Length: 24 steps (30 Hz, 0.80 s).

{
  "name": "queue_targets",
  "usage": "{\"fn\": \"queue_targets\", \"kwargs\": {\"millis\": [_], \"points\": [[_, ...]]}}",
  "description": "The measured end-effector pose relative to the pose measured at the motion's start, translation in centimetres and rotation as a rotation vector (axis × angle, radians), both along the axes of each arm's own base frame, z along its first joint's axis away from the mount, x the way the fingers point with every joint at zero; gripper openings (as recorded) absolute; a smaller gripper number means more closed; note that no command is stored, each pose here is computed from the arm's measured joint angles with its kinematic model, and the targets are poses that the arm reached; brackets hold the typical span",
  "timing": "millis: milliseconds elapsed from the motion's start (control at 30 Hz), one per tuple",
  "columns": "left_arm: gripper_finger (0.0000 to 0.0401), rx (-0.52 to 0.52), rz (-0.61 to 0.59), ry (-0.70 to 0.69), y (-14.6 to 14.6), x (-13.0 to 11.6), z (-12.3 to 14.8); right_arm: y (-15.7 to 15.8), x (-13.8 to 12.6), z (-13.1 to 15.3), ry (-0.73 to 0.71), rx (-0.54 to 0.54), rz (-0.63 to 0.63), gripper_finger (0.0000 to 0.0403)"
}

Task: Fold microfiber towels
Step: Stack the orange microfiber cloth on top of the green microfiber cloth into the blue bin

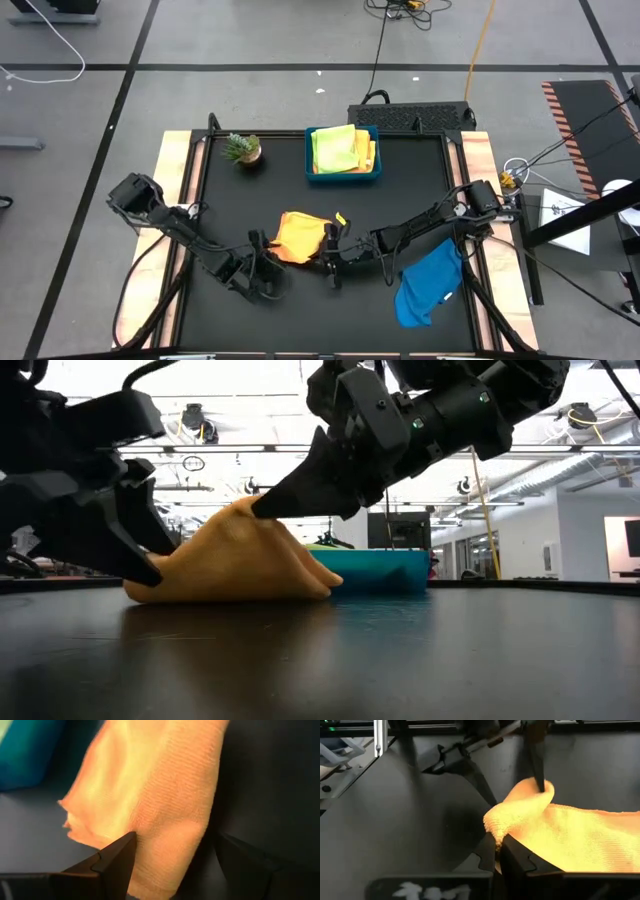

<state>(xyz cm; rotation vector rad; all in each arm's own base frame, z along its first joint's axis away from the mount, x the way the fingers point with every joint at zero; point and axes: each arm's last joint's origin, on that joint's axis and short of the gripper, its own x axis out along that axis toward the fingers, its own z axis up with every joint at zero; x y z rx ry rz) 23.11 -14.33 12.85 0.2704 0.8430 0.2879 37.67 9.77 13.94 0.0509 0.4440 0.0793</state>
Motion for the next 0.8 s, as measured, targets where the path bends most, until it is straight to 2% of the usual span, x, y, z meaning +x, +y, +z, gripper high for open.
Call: {"fn": "queue_targets", "kwargs": {"millis": [200,533,800], "points": [[0.0271,0.053,-0.022,-0.029,-0.2,0.3,0.5,0.0,-0.1,-0.2,0.020,-0.005,0.001,0.0004],[0.0271,0.061,-0.024,-0.041,0.8,1.4,0.7,0.1,-0.1,-0.2,0.027,0.017,0.047,0.0004],[0.0270,-0.111,-0.115,0.051,1.1,2.0,0.5,0.1,-0.2,-0.3,0.035,0.014,0.048,0.0004]]}}
